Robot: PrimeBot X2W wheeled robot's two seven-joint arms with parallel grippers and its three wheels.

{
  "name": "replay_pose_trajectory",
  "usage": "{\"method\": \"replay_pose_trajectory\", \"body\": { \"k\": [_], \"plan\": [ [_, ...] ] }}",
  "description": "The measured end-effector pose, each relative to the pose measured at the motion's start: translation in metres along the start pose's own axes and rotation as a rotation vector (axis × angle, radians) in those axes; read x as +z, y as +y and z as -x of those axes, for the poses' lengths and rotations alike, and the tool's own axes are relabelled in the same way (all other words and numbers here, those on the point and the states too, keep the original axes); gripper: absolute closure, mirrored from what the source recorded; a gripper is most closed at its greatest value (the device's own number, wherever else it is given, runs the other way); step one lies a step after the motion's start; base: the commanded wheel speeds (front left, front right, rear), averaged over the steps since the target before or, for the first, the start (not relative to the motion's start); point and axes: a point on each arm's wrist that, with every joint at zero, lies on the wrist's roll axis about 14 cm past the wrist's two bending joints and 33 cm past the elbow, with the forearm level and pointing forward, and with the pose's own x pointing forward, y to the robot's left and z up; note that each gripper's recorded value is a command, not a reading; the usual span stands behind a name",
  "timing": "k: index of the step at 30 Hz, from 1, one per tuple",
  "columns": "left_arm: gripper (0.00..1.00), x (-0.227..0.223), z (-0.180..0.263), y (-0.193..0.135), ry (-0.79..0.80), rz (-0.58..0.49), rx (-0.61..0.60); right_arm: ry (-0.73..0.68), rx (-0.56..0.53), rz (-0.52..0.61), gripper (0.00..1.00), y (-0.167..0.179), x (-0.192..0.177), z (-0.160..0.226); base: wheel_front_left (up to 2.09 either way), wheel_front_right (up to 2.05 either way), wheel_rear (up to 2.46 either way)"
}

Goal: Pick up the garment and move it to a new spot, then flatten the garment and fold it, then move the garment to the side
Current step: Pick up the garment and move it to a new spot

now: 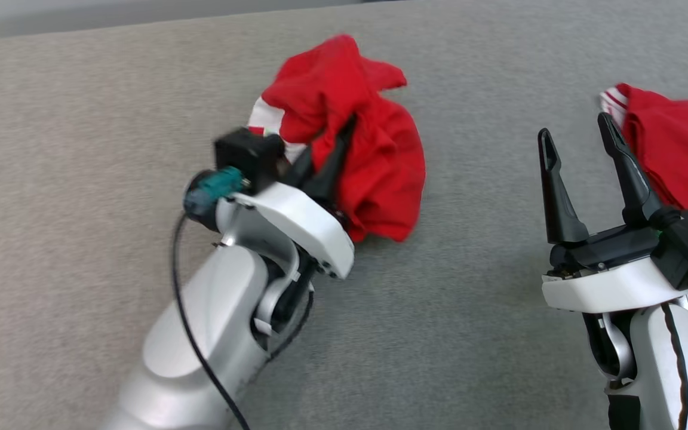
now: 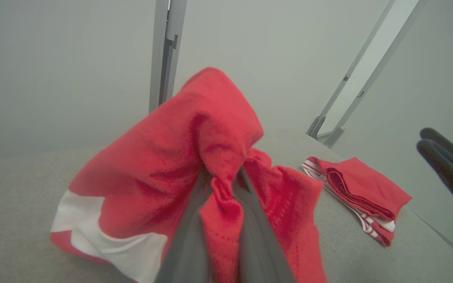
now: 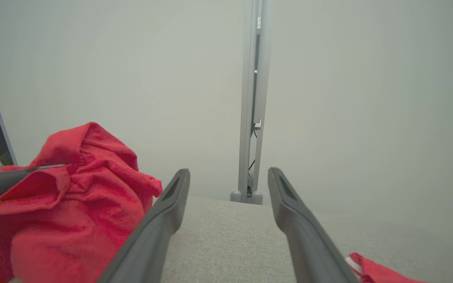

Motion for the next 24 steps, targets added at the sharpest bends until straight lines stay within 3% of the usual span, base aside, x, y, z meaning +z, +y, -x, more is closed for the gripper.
{"method": "replay_pose_trajectory", "body": {
  "k": [1,2,3,8,13,17,19,24],
  "plan": [
    [1.0,-0.011,-0.003,-0.007,0.025,-0.008,-0.017,0.006,-0.016,0.002,0.0,-0.006,-0.001,0.003,0.0,0.0,0.0],
    [0.13,-0.021,-0.005,-0.013,0.05,-0.02,-0.032,0.011,-0.029,0.006,0.0,-0.01,-0.002,0.006,0.0,0.0,0.0],
    [0.0,-0.031,-0.006,-0.02,0.077,-0.029,-0.054,0.014,-0.041,0.011,0.0,-0.015,-0.002,0.008,0.0,0.0,0.0],
    [0.0,-0.058,-0.008,-0.047,0.139,-0.028,-0.145,0.027,-0.086,0.021,0.0,-0.03,-0.004,0.017,0.0,0.0,0.0],
    [0.0,-0.036,-0.009,-0.038,0.043,-0.018,-0.112,0.026,-0.072,0.014,0.0,-0.024,-0.004,0.017,0.0,0.0,0.0],
    [0.0,-0.001,-0.003,-0.002,-0.079,-0.074,-0.022,0.039,-0.044,-0.003,0.0,-0.012,-0.009,0.017,0.0,0.0,0.0],
    [0.0,0.021,0.011,0.034,-0.141,-0.132,0.066,0.059,-0.031,-0.019,0.0,-0.005,-0.014,0.02,0.0,0.0,0.0],
    [0.0,0.04,0.041,0.073,-0.192,-0.234,0.154,0.083,-0.01,-0.046,0.0,0.006,-0.021,0.024,0.0,0.0,0.0]
  ]
}}
